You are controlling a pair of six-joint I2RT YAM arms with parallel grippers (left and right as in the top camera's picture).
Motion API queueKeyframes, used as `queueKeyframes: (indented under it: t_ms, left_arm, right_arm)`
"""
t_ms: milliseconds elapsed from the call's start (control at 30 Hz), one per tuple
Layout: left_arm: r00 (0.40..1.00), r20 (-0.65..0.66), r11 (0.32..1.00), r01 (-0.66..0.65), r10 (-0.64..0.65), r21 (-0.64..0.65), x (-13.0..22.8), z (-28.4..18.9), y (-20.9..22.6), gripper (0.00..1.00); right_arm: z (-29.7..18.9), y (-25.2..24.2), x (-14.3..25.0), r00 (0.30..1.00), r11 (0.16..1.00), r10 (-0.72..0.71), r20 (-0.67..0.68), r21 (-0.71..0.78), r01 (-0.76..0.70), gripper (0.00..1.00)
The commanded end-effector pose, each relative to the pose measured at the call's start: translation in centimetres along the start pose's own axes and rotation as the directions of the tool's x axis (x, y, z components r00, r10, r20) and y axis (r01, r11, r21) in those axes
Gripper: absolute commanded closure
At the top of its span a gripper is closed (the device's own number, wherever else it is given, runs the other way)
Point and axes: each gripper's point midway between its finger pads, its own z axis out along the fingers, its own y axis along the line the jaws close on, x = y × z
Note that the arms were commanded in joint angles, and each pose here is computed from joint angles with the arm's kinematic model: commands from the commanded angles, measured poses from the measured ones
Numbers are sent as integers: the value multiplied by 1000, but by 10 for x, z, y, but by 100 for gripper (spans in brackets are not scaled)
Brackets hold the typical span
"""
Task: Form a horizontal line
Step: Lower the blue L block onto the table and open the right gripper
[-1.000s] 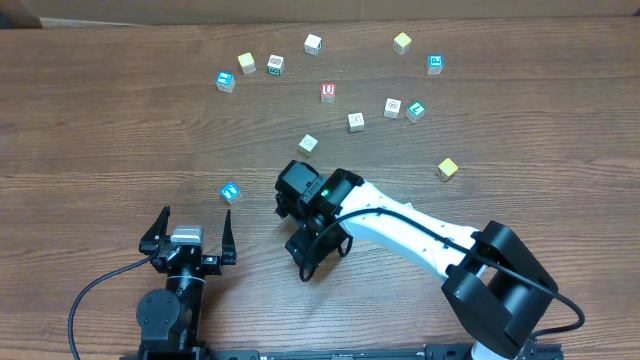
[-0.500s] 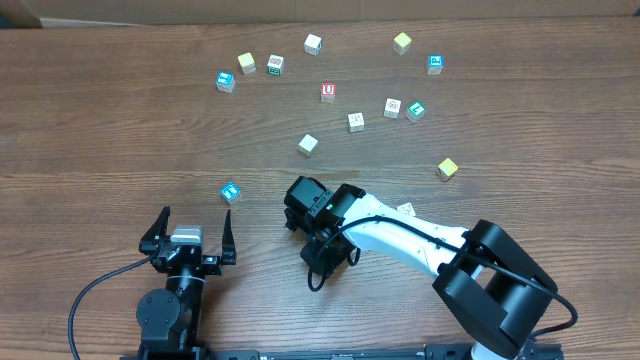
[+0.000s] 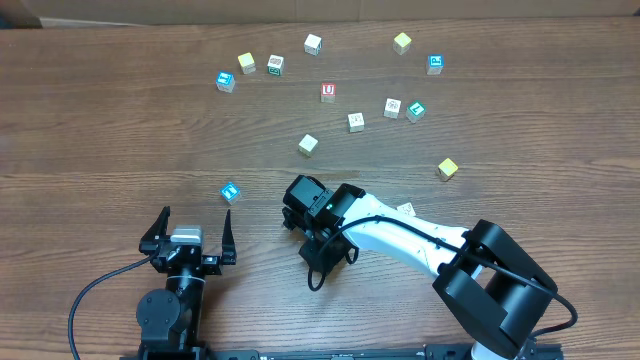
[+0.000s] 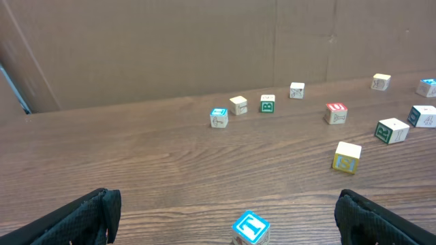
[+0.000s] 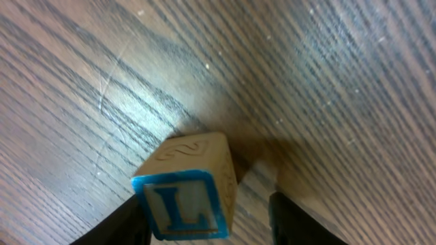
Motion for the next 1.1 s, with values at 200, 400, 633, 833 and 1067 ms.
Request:
queueKeyframes:
  t_ms: [200,400,633,833,1067]
  left_arm:
    - [1000,5,1000,-19,19,-10,0,0,2,0]
    - [1000,5,1000,-19,19,-10,0,0,2,1]
    - [1000,5,1000,-19,19,-10,0,0,2,0]
    - [1000,5,1000,-19,19,-10,0,0,2,0]
    - [1000,5,1000,-19,19,-10,0,0,2,0]
  right_arm:
    - [-6,1,-17,998,1000,-23,51,10,22,40]
    - [-6,-2,-20,997,999,-47,61,28,46,52]
    - [-6,-7,-22,997,998,-44,70,53,40,67]
    - [-13,-29,-27,988,985,124,97,108,-134,69]
    - [-41,-58,-48,919,926,352,176,76,-370,71]
